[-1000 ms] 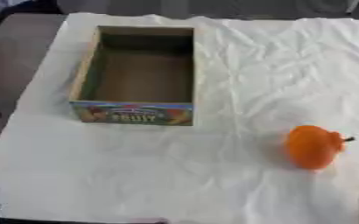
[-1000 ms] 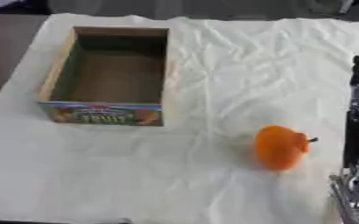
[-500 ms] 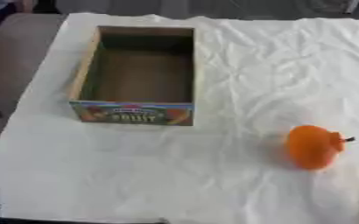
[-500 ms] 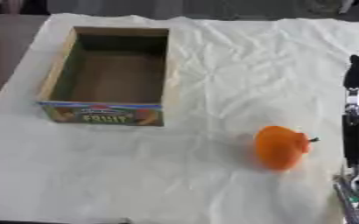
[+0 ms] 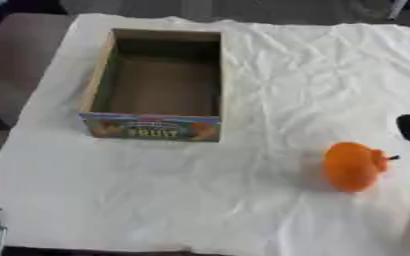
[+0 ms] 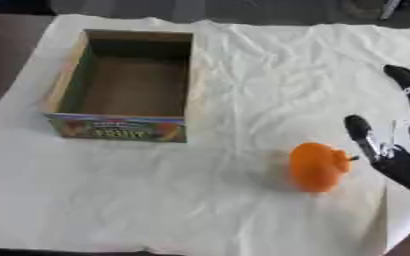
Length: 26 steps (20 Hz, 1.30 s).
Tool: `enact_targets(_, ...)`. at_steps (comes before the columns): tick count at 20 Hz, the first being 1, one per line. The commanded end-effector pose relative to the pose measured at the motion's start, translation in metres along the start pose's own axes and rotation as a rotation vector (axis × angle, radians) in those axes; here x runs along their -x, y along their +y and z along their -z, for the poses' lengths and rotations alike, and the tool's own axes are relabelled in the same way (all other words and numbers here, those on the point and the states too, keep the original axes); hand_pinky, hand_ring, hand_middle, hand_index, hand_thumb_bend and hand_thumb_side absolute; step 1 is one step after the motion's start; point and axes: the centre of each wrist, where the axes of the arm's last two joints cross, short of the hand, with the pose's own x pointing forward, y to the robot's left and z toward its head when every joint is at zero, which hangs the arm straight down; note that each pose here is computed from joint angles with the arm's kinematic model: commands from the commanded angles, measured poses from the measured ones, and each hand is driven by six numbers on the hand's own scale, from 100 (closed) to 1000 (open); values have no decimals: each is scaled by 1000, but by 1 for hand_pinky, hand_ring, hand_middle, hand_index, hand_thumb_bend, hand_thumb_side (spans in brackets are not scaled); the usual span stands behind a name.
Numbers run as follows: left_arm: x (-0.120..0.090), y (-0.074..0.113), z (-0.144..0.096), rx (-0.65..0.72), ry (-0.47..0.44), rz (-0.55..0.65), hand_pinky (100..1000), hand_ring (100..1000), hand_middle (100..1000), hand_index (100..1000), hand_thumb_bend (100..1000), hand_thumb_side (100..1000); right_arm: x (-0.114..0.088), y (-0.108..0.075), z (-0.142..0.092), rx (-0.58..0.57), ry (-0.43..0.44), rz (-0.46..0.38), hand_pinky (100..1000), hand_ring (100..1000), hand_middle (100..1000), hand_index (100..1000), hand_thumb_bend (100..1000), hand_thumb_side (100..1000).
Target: Pick up objects on the table and place them in the box.
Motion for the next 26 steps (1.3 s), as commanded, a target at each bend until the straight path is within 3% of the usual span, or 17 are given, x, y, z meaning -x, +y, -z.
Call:
enact_targets(1, -5, 6, 4, 8, -24, 24, 316, 688, 855, 666, 100, 760, 1, -13, 2, -81, -80, -123, 909, 943, 902, 964, 548, 1000)
enact_targets(6, -5, 7, 3, 16, -23, 30, 316, 688, 854, 664, 100, 759, 4, -16, -3, -198, -139, -199, 919, 950, 877, 962, 655, 1000)
enact_targets(13, -5, 7, 3, 27, -20, 32, 316, 689, 854, 663, 100, 759, 6, -22, -3, -347, -183, -229, 934, 964, 878, 1000, 712, 890)
enact_targets(16, -4, 6, 2, 30, -19, 32, 315, 690, 855, 662, 100, 759, 4, -22, -1, -427, -170, -238, 943, 974, 880, 1000, 773, 770)
enact_targets(17, -5, 6, 2, 31, -19, 31, 315, 690, 855, 662, 100, 759, 3, -21, 1, -447, -159, -234, 943, 974, 880, 1000, 773, 770)
enact_targets(18, -4, 6, 2, 32, -18, 30, 314, 690, 855, 662, 100, 760, 2, -21, 2, -466, -147, -229, 946, 978, 882, 1000, 790, 690)
enact_targets(22, -5, 5, 2, 35, -16, 27, 314, 691, 856, 662, 100, 760, -2, -22, 11, -531, -120, -222, 947, 982, 893, 1000, 782, 555)
enact_targets(26, -5, 4, 2, 38, -16, 23, 313, 692, 857, 661, 100, 762, -6, -24, 18, -567, -98, -238, 941, 976, 894, 1000, 743, 482)
